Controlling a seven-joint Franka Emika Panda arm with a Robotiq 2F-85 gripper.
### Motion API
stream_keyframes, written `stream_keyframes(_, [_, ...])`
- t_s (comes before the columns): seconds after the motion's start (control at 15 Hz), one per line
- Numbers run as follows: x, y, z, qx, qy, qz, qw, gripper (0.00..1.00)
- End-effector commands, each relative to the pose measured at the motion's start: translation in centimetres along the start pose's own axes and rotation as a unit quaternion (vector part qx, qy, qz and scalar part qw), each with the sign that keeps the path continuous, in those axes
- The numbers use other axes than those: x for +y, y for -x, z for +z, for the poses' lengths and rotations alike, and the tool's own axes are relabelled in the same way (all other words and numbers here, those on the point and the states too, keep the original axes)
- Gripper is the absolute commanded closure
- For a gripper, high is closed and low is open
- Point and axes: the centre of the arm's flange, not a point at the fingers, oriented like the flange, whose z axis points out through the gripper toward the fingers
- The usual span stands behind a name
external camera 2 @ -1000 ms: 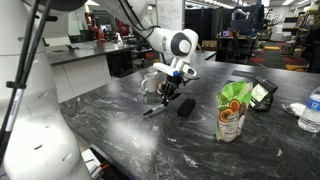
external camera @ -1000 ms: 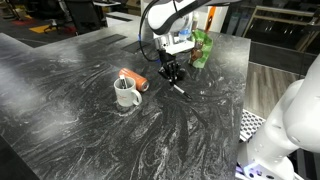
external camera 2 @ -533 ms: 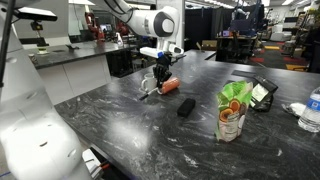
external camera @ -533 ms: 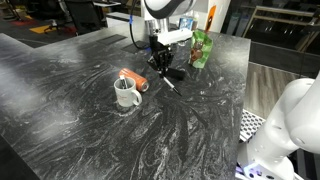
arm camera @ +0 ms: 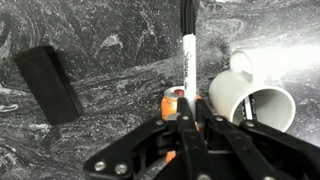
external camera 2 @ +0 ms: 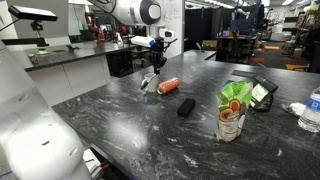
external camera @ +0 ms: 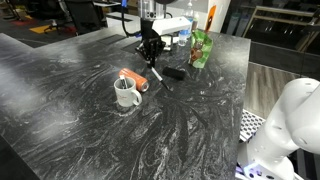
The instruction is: Move the whiteboard eraser from the cup and place a marker in the cup
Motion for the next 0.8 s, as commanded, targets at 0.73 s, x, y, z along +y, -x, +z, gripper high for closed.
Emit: stream_keyframes(0.73, [-6.2,-1.2,-3.5,0.196,-0.060,-0.053,0.9773,0.98])
